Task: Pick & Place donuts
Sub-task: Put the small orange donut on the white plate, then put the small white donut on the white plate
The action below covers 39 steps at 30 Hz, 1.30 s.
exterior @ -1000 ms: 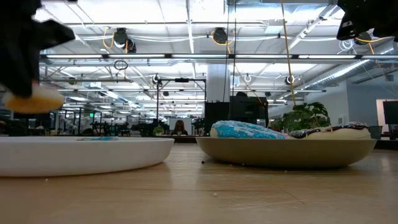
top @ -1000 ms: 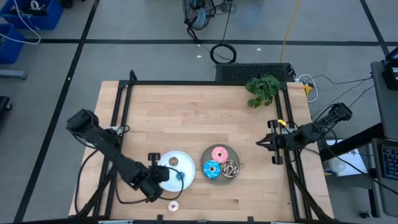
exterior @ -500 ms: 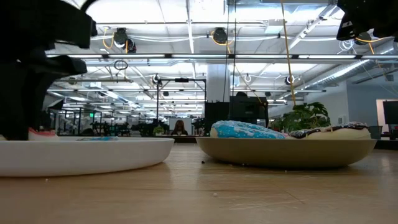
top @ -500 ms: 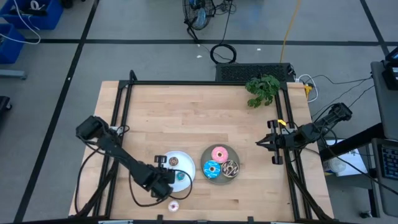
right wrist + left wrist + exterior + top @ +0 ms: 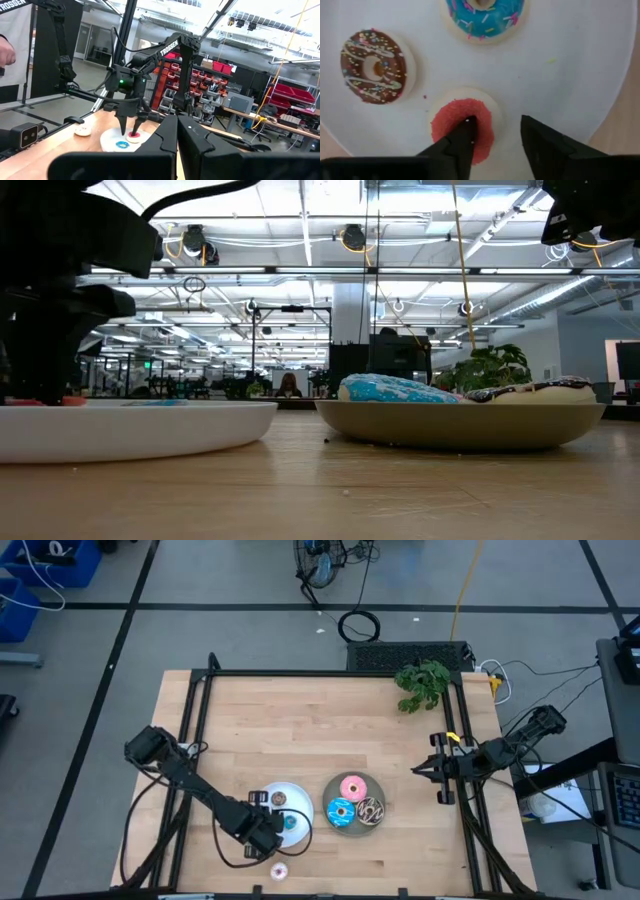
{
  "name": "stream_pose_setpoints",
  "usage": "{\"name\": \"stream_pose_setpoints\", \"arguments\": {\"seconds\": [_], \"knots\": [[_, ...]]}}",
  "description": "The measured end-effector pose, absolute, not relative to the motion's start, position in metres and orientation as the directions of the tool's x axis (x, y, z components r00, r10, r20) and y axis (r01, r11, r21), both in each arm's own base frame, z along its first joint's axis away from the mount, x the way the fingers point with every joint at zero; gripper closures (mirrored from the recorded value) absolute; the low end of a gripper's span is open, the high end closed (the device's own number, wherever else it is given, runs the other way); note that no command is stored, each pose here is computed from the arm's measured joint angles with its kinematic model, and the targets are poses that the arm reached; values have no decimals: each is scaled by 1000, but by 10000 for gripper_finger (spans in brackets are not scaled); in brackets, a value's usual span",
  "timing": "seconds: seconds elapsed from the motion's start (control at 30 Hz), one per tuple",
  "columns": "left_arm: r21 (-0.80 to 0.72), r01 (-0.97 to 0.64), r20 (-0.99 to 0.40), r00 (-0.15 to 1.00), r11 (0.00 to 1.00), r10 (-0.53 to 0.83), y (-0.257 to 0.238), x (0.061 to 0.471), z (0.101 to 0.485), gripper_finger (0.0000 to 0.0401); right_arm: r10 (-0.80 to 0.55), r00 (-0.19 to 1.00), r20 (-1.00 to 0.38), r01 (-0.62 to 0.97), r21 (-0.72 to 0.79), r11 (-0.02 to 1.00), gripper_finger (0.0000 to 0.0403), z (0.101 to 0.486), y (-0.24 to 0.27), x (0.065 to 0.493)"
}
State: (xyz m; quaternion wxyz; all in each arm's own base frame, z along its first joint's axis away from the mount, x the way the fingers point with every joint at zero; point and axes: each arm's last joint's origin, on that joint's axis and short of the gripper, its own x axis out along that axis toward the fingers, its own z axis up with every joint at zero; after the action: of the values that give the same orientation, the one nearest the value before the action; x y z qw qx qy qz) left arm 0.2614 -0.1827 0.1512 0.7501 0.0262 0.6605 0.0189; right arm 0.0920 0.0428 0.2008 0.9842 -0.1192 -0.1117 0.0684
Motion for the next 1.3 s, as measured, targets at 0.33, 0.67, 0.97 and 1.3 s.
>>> {"name": "stream_pose_setpoints", "arguments": {"seconds": [0.33,0.67,0.97,1.3], "knots": [[48,0,-991,127,999,48,-187,271,172,188,161,966,204,-108,-250,962,403,201,43,92],[86,6,-987,139,996,84,-196,279,216,224,161,966,204,-108,-250,962,403,201,43,92],[-8,-52,-991,136,999,-1,-213,273,228,316,161,966,204,-108,-250,962,403,201,43,92],[-10,59,-956,293,998,-27,-240,267,230,386,161,966,204,-108,-249,962,403,201,43,92]]}}
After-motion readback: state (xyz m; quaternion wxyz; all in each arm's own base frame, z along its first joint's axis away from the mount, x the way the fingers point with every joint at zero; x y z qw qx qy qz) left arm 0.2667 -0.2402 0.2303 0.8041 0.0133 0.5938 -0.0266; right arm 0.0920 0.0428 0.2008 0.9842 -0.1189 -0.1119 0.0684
